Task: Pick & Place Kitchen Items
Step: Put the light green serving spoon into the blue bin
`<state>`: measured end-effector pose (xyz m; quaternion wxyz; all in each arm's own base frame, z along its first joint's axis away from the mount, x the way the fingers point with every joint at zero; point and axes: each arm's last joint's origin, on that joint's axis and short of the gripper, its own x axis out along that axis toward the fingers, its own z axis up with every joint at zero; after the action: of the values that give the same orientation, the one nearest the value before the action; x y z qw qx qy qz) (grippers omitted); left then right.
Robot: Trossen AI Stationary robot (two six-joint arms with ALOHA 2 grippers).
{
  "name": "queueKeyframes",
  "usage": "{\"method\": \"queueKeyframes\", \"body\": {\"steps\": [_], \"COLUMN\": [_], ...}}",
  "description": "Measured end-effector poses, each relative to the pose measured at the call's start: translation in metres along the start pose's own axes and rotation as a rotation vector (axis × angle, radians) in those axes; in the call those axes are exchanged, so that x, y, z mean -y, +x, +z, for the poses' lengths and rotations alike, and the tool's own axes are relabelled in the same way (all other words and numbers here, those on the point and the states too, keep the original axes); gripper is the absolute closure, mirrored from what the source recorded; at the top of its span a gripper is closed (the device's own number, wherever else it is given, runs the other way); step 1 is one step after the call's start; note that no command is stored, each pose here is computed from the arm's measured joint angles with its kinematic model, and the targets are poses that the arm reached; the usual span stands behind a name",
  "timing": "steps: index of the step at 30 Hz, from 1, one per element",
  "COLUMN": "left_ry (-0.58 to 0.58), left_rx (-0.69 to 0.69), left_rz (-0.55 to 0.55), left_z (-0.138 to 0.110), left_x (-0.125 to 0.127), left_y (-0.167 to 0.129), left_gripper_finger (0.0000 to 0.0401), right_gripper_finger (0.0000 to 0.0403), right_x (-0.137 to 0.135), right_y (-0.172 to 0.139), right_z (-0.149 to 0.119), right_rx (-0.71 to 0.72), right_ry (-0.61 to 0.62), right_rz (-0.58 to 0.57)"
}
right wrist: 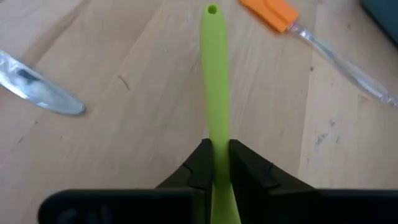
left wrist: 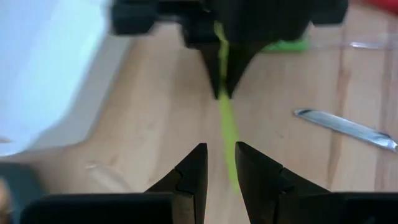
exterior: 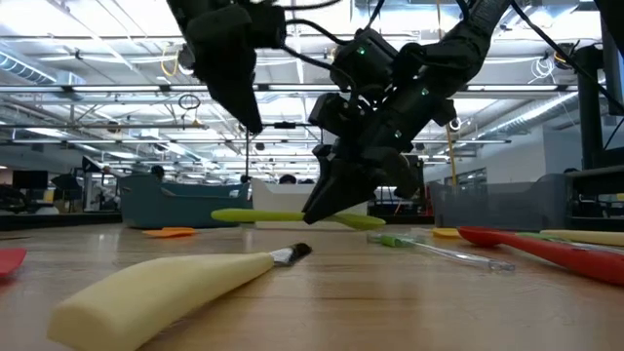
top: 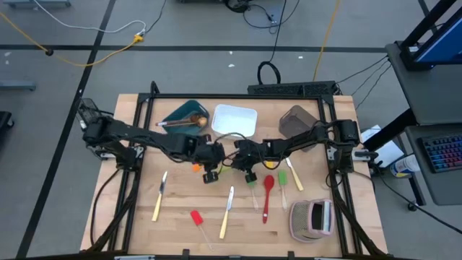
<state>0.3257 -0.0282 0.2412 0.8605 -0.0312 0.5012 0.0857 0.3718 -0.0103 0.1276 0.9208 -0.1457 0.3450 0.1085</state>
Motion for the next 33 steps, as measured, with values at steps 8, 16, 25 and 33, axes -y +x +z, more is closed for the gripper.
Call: {"method": "queueKeyframes", "body": {"steps": [8, 16, 25, 33], "left_ry": [0.01, 0.009, -0.008, 0.016], "left_rx": [-0.112, -0.152, -0.135, -0.138], "left_rz": [-0.011, -0.004, -0.019, -0.02], "left_z": [-0.006, -0.009, -0.006, -0.006], "left_x": [0.01, 0.009, 0.004, 0.004], "left_y": [0.053, 0.075, 0.074, 0.074], "left_gripper_finger": [0.0313, 0.0313, 0.0313, 0.0313], "right_gripper_finger": [0.037, 0.0372, 0.0373, 0.0369], "right_x": [0.001, 0.001, 0.002, 0.003], "right_y": [0.0, 0.0, 0.0, 0.0], "right_z": [0.001, 0.001, 0.005, 0.008], "right_rx": [0.014, 0.015, 0.055, 0.084], "right_ry": [-0.003, -0.007, -0.01, -0.015], "right_rz": [-0.006, -0.006, -0.022, -0.036]}}
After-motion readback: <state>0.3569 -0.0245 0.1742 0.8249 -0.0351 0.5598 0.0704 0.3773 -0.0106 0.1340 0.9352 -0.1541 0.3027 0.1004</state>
